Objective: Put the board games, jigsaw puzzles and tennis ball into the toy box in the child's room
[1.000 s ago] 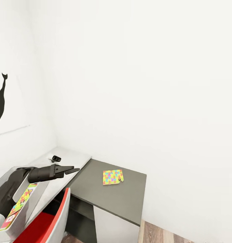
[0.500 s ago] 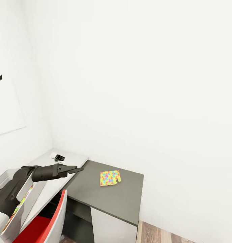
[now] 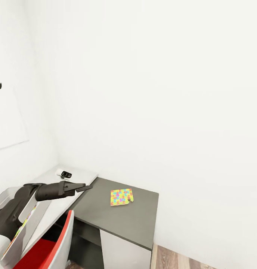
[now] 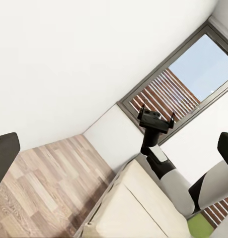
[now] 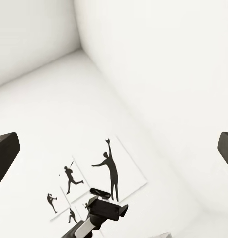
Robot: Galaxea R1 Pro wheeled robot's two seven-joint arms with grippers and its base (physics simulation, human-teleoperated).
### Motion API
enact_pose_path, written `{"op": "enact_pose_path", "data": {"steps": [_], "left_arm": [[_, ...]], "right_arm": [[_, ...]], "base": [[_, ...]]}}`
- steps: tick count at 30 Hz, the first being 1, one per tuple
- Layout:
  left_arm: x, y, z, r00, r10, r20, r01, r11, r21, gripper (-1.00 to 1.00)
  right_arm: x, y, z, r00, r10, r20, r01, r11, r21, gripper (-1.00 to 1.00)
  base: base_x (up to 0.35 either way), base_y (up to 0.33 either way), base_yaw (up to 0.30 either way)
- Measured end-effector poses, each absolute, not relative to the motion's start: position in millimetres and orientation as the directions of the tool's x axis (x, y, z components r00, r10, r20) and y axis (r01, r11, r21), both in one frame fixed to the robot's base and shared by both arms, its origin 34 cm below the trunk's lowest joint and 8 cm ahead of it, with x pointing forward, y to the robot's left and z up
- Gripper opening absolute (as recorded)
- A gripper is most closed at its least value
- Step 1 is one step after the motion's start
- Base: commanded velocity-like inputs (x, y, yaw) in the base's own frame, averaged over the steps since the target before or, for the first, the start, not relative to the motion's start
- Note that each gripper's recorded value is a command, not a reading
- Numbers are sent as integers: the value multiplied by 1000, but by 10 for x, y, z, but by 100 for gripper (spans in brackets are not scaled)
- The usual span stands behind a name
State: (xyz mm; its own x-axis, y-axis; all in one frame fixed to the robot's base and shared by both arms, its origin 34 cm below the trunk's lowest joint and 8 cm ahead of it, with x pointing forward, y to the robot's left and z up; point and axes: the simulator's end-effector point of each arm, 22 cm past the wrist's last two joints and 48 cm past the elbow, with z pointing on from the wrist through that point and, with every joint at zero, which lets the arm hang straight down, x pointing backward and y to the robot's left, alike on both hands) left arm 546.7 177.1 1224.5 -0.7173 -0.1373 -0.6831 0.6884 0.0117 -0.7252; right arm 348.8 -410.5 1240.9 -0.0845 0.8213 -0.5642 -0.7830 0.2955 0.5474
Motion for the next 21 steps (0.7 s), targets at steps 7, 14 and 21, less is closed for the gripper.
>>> {"op": "enact_pose_path", "data": {"steps": [7,14,21], "left_arm": [[5465,1770,12246,-716,-137,-685,690,12,-723,100],[5459,1769,12260,-713,-137,-688,693,12,-721,100],[5438,1771,12302,-706,-138,-695,701,12,-713,100]], "right_arm": [[3486,-4101,12415,-85,821,-564,-785,294,546,100],[3478,-4102,12422,-85,822,-563,-786,292,545,100],[3453,-4108,12444,-81,822,-563,-790,291,539,100]], "base": [[0,-235,0],[0,-294,-51],[62,-197,-169]]}}
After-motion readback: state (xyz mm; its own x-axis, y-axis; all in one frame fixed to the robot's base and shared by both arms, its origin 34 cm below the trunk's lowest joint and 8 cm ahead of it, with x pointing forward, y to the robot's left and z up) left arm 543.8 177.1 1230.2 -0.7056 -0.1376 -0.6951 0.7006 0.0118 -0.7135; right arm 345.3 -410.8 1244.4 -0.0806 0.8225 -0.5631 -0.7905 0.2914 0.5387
